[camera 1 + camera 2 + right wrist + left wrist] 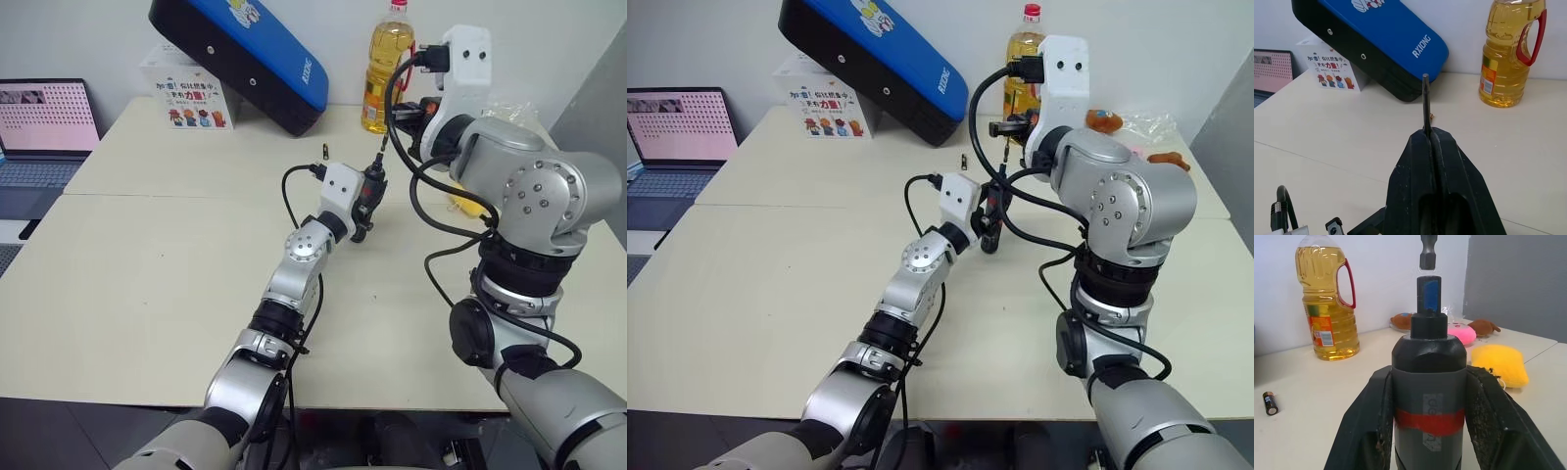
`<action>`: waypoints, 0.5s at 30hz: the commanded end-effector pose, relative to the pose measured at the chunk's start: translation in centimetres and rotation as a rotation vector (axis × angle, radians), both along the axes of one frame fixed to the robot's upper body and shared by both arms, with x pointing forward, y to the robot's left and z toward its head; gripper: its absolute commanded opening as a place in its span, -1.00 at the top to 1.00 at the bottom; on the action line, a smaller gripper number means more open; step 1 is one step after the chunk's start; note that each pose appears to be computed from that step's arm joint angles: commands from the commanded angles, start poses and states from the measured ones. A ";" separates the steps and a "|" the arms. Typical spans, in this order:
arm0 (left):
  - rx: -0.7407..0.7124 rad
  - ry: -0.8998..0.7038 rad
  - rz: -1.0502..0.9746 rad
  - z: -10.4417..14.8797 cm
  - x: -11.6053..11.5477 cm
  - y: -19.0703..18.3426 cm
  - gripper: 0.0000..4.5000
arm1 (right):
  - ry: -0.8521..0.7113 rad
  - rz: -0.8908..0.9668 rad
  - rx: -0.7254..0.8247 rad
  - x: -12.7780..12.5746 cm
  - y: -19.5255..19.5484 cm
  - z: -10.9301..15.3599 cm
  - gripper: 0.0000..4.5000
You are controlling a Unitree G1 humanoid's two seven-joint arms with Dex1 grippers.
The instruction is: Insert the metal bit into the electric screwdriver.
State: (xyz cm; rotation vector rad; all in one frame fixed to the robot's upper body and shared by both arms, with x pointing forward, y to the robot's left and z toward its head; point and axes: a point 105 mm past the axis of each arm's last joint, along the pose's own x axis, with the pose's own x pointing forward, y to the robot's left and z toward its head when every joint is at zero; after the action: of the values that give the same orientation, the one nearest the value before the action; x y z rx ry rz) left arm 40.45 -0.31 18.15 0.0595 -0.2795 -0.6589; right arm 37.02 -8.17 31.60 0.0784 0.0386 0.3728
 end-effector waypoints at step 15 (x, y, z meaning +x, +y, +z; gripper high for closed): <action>0.020 0.002 0.008 -0.2 0.4 0.1 0.27 | -0.036 0.003 0.022 -1.0 0.0 1.1 1.00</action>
State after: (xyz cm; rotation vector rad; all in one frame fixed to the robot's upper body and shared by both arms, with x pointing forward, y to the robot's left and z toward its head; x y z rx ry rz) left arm 40.77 -0.21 18.13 0.0700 -0.2783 -0.6579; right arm 36.43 -7.99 31.77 0.1052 0.0470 0.3862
